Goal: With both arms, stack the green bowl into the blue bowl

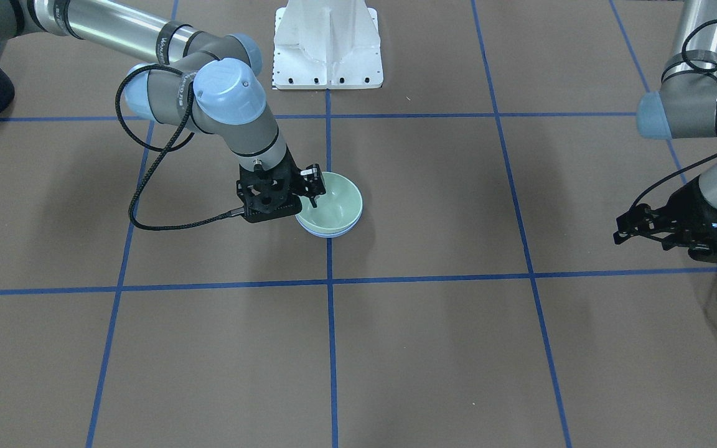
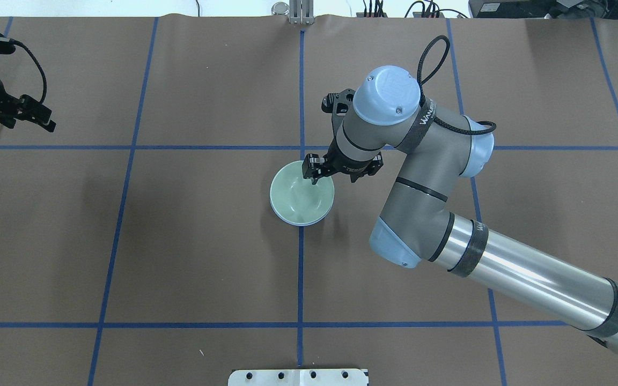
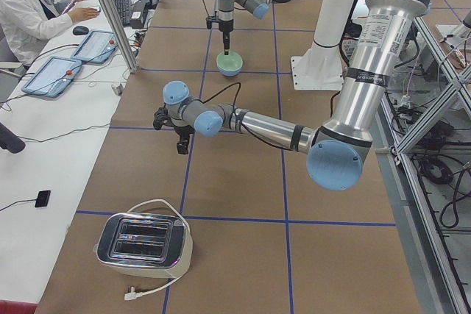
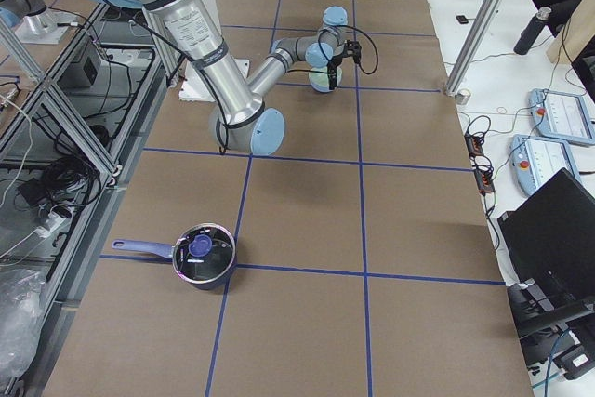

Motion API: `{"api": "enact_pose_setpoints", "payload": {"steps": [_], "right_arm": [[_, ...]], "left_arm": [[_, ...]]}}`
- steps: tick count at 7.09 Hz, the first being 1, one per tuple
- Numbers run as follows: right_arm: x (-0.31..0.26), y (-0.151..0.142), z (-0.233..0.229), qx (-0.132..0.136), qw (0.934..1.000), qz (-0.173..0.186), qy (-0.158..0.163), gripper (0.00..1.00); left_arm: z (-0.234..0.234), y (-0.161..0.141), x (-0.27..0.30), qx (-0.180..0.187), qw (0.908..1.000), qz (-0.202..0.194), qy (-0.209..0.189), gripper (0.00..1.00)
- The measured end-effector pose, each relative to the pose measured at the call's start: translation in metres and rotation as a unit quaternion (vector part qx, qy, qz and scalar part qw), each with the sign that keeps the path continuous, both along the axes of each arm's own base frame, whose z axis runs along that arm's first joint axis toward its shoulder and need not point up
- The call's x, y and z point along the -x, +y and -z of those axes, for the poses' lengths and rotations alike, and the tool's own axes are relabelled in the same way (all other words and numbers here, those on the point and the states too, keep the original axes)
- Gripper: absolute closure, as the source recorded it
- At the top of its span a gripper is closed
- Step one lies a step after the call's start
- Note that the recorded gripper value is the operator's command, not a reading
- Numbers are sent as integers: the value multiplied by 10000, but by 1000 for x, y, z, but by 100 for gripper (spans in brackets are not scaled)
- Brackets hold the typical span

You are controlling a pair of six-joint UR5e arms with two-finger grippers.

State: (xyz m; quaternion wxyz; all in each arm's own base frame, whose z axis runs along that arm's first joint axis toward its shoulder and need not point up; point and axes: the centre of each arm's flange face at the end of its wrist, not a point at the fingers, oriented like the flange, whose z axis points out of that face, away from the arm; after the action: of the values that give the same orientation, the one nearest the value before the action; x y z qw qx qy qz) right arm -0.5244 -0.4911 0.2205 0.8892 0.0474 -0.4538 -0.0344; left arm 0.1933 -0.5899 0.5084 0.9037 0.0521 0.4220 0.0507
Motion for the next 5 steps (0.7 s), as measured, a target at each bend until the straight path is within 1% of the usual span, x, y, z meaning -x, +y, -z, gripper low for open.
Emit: {"api": "enact_pose_setpoints", "payload": {"steps": [2,3,4,5], "right_arm": [[-33,-31,1,11,9994,-344,-24,0],[-65,-54,-1,-26,9980,-630,-33,0],[-106,-71,-10,-49,9959,-903,-36,0],[-146,-80,-31,-61,9943,-1066,17,0]], "left_arm": [[6,-6,8,-37,10000,67,28,2],[10,-11,19,-61,9999,146,52,2],[13,-16,31,-72,9997,228,75,2],[14,-19,44,-106,9995,268,94,2]]}}
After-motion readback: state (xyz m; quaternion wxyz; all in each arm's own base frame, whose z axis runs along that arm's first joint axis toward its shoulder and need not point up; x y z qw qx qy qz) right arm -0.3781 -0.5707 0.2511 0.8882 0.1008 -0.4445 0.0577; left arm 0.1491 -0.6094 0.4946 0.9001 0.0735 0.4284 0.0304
